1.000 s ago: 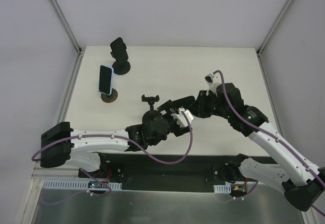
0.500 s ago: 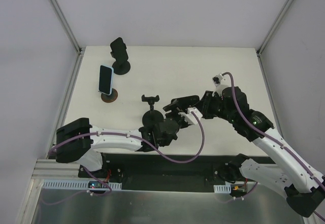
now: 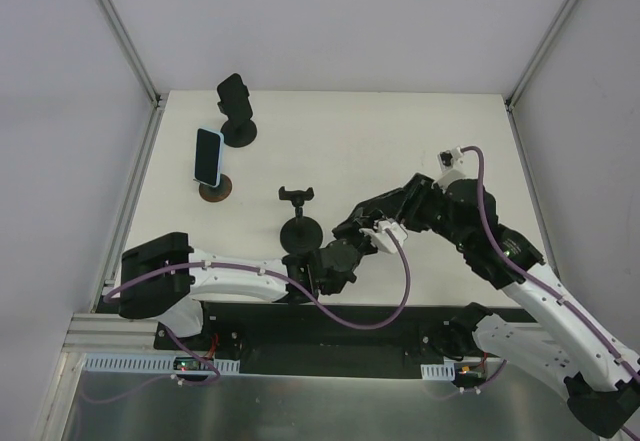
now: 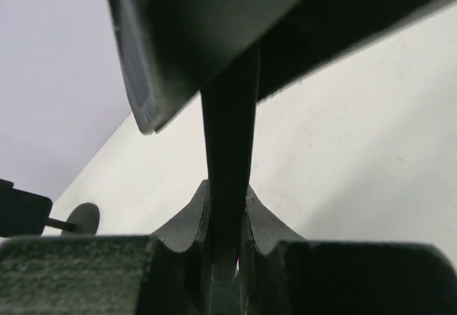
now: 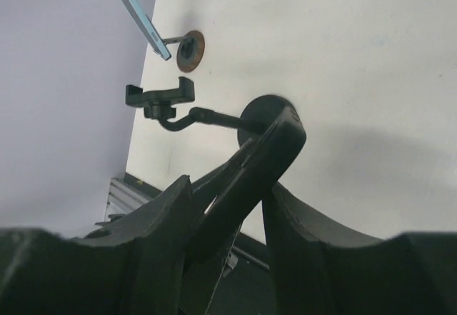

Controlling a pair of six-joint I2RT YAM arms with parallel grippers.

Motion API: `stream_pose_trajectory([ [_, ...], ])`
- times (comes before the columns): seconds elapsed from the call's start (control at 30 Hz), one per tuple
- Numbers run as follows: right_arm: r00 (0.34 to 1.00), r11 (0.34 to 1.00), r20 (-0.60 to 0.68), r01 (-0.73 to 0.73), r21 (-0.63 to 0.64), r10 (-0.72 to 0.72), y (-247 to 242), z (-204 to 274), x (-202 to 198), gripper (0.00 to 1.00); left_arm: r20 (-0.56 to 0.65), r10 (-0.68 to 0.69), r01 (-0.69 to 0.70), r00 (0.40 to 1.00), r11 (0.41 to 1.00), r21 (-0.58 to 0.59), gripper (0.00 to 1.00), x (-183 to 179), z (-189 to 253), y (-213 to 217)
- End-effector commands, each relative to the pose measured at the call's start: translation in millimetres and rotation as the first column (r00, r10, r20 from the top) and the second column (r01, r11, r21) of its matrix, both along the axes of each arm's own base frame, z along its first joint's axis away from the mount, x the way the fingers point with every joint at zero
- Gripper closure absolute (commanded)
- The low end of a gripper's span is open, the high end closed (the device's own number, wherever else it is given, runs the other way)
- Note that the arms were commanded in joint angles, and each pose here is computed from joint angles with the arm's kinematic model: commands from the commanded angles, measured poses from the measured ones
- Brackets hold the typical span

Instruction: Remove the phone from the phone stand

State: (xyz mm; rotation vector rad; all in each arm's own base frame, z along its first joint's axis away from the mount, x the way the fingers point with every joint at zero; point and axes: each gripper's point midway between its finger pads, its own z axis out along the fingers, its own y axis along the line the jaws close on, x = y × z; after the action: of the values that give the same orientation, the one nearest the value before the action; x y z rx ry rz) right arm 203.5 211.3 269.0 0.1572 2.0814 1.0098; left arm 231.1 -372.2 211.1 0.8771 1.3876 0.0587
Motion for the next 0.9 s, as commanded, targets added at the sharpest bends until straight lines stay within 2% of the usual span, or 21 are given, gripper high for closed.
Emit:
stream_pose_trajectory([
  [0.0, 0.984, 0.997, 0.167, 0.045, 0.058, -0.054, -8.3, 42.2, 10.6, 0.49, -0.037, 0.02, -0.024, 0.999, 0.993, -0.12, 1.0, 2.0, 15.3, -1.1],
  [0.03, 0.981, 0.998, 0.184, 0.045, 0.052, -0.054, -9.5, 45.1, 10.8, 0.4, -0.057, 0.014, -0.023, 0.998, 0.989, -0.147, 1.0, 1.0, 14.7, -1.8],
  [0.1, 0.977, 0.998, 0.206, 0.054, 0.044, -0.062, -13.1, 48.5, 11.4, 0.31, -0.084, -0.014, 0.0, 0.996, 0.985, -0.17, 1.0, -1.5, 13.4, -3.9],
  [0.13, 0.973, 0.998, 0.224, 0.052, 0.026, -0.057, -14.7, 48.9, 11.5, 0.23, -0.119, -0.018, -0.004, 0.993, 0.983, -0.185, 1.0, -2.0, 7.7, -3.2],
  [0.27, 0.956, 0.997, 0.289, 0.065, -0.032, -0.053, -24.0, 54.0, 12.0, 0.08, -0.237, -0.079, 0.017, 0.968, 0.968, -0.25, 1.0, -4.0, -3.0, -1.1],
  [0.33, 0.947, 0.996, 0.318, 0.07, -0.063, -0.047, -28.9, 54.8, 11.3, 0.04, -0.312, -0.136, 0.026, 0.94, 0.943, -0.333, 1.0, -3.6, -2.6, -0.6],
  [0.37, 0.937, 0.992, 0.348, 0.082, -0.099, -0.043, -33.2, 54.2, 13.2, 0.03, -0.35, -0.144, 0.019, 0.926, 0.942, -0.336, 1.0, -3.3, -10.4, 3.8],
  [0.4, 0.93, 0.99, 0.365, 0.088, -0.112, -0.042, -36.6, 53.5, 12.5, 0.02, -0.394, -0.207, 0.037, 0.896, 0.917, -0.396, 1.0, -10.0, -7.5, -0.1],
  [0.43, 0.924, 0.988, 0.381, 0.093, -0.125, -0.039, -38.6, 53.6, 13.0, 0.0, -0.421, -0.21, 0.017, 0.883, 0.909, -0.416, 1.0, -3.6, -9.3, 5.6],
  [0.53, 0.89, 0.98, 0.457, 0.09, -0.178, 0.002, -41.5, 51.5, 14.1, 0.04, -0.501, -0.29, 0.011, 0.815, 0.873, -0.488, 1.0, -8.5, -14.6, 10.4],
  [0.7, 0.827, 0.98, 0.553, 0.009, -0.198, 0.104, -28.6, 53.4, 8.6, 0.04, -0.56, -0.39, 0.001, 0.731, 0.822, -0.57, 1.0, -17.3, -11.3, 10.1],
  [0.87, 0.804, 0.976, 0.563, -0.092, -0.198, 0.19, -6.5, 42.0, 6.7, 0.04, -0.567, -0.48, 0.037, 0.67, 0.783, -0.62, 1.0, -28.6, -6.0, 2.9],
])
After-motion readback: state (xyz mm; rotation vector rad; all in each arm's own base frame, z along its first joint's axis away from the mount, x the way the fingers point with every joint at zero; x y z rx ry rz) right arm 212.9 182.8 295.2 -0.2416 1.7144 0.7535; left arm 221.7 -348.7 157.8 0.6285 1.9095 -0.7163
